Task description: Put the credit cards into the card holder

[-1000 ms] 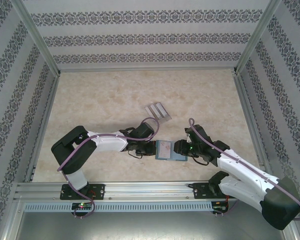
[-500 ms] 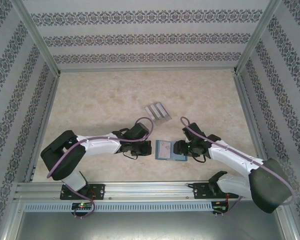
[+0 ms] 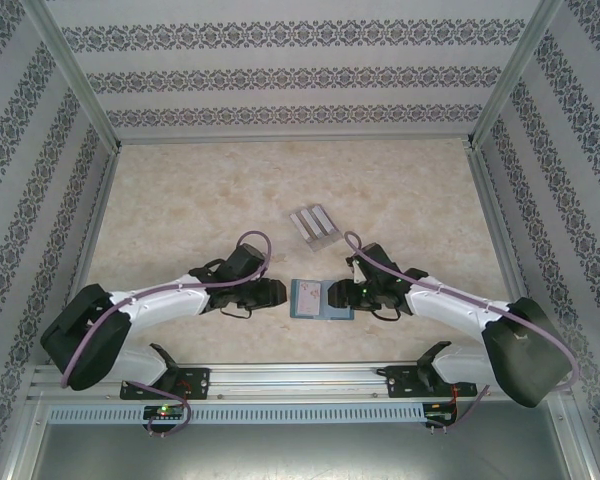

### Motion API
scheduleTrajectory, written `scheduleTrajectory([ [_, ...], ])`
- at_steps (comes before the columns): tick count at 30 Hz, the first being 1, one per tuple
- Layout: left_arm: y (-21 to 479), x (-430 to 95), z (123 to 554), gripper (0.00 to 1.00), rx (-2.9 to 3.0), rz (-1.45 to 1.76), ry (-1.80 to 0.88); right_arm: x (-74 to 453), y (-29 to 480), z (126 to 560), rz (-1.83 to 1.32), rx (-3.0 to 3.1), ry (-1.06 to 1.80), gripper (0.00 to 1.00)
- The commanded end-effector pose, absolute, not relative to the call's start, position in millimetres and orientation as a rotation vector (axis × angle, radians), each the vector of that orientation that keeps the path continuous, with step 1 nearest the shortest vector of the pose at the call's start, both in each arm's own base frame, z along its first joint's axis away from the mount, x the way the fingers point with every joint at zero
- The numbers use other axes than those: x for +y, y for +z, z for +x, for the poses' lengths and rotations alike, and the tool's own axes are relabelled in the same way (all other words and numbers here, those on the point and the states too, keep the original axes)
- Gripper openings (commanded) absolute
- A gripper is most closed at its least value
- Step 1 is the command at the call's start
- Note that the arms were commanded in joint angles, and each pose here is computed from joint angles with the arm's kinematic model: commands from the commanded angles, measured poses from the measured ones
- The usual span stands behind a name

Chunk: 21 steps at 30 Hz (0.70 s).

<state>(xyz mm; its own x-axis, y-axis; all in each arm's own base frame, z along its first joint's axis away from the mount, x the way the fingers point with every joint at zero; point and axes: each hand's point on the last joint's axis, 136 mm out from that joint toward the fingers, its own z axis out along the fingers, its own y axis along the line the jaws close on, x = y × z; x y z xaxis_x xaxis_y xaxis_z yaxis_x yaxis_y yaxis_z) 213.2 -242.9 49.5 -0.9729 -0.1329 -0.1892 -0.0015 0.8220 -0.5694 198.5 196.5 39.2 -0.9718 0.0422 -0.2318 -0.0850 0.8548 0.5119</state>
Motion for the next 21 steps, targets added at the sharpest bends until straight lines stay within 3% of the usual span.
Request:
scheduleTrajectory([
  [1, 51, -246, 208, 0.49, 2.822, -0.033, -0.894, 182, 54, 211, 0.034, 2.740, 0.779, 0.59],
  [6, 48, -262, 208, 0.54, 2.855, 0.007, -0.972, 161, 42, 205, 0.082, 2.778, 0.699, 0.63],
  [9, 43, -268, 210, 0.62, 2.867, 0.023, -0.991, 167, 28, 202, 0.083, 2.823, 0.724, 0.63],
  [13, 39, -283, 212, 0.65, 2.866, 0.037, -1.086, 189, 17, 201, 0.025, 2.848, 0.818, 0.59],
  [16, 39, -290, 212, 0.65, 2.882, 0.044, -1.121, 208, 18, 199, -0.044, 2.856, 0.867, 0.52],
  [21, 55, -293, 216, 0.56, 2.831, 0.085, -1.148, 235, 22, 201, -0.086, 2.826, 0.964, 0.51],
])
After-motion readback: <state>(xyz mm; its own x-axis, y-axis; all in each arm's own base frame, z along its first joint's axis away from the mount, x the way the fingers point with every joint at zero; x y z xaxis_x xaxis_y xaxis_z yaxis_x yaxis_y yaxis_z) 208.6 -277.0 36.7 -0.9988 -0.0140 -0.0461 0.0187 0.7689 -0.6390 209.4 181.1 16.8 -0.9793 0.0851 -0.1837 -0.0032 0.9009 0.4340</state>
